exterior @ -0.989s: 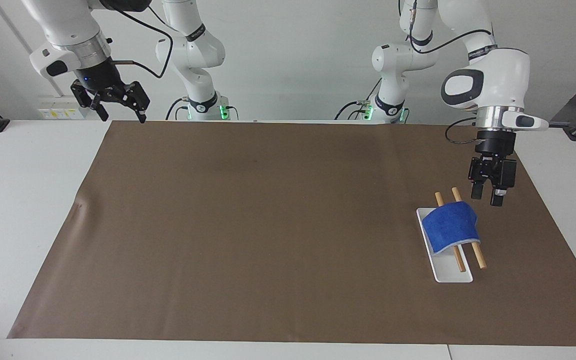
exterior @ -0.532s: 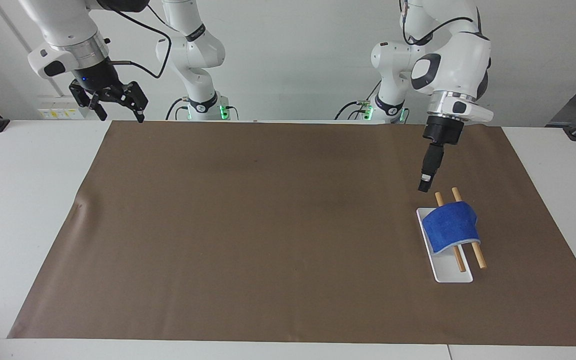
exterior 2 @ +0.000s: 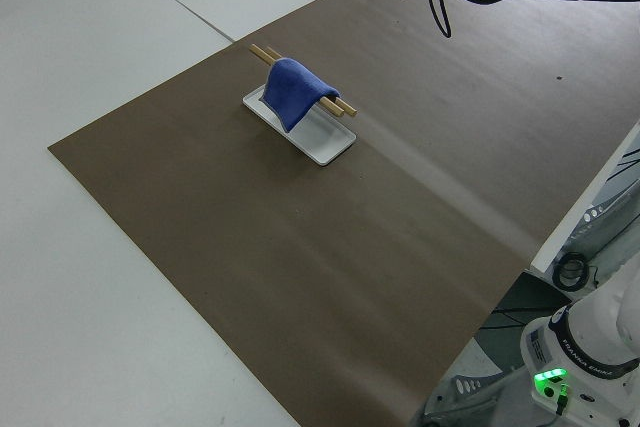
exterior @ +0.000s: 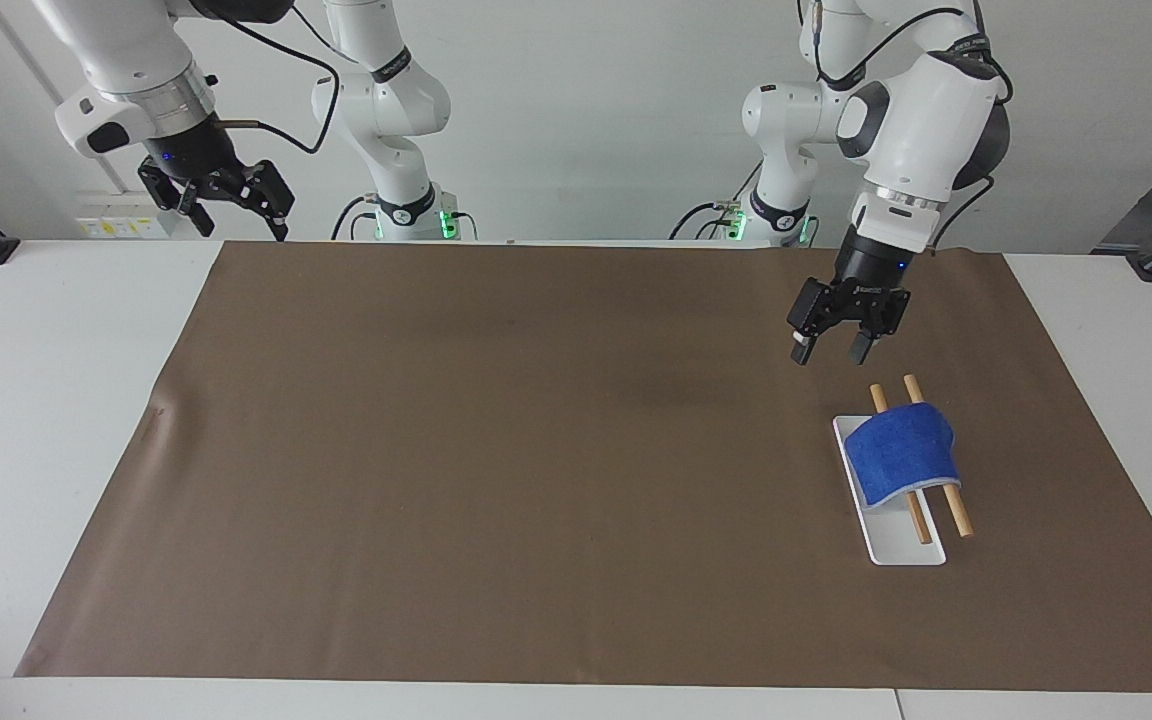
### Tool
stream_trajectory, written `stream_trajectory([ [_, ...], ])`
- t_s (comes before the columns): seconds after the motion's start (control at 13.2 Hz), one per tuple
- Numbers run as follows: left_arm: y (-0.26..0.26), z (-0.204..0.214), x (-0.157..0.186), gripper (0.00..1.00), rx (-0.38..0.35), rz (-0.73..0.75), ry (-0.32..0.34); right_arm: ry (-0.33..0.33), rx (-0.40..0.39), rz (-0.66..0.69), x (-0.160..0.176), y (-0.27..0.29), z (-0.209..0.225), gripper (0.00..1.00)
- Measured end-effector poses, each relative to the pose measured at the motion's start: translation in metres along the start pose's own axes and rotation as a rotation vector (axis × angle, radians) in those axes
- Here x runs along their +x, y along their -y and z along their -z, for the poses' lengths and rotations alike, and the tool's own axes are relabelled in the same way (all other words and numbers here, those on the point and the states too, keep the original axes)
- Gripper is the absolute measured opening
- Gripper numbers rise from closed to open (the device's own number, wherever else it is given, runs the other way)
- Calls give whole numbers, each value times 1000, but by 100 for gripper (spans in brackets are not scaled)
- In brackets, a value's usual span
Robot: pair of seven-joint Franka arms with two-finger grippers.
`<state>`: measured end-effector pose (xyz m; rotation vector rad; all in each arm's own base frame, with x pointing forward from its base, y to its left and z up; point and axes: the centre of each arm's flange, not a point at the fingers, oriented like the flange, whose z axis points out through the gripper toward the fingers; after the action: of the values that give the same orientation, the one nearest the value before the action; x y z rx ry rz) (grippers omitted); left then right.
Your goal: Right arm passes towel to left arm to hang
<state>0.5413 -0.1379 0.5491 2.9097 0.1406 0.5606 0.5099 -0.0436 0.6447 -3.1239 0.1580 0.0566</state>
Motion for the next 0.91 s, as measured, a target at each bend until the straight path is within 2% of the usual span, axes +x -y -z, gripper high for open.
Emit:
stream_trajectory([
  [0.08,3,9,5,100,42,-52,13,0,0,0,0,0,0,100],
  [0.23,3,29,15,100,78,-101,24,-2,0,-1,-1,-1,1,100],
  [0.53,13,62,31,100,109,-173,95,-4,1,-2,-2,-1,2,100],
  [0.91,14,80,36,100,130,-198,203,-5,1,-2,-2,-1,2,100],
])
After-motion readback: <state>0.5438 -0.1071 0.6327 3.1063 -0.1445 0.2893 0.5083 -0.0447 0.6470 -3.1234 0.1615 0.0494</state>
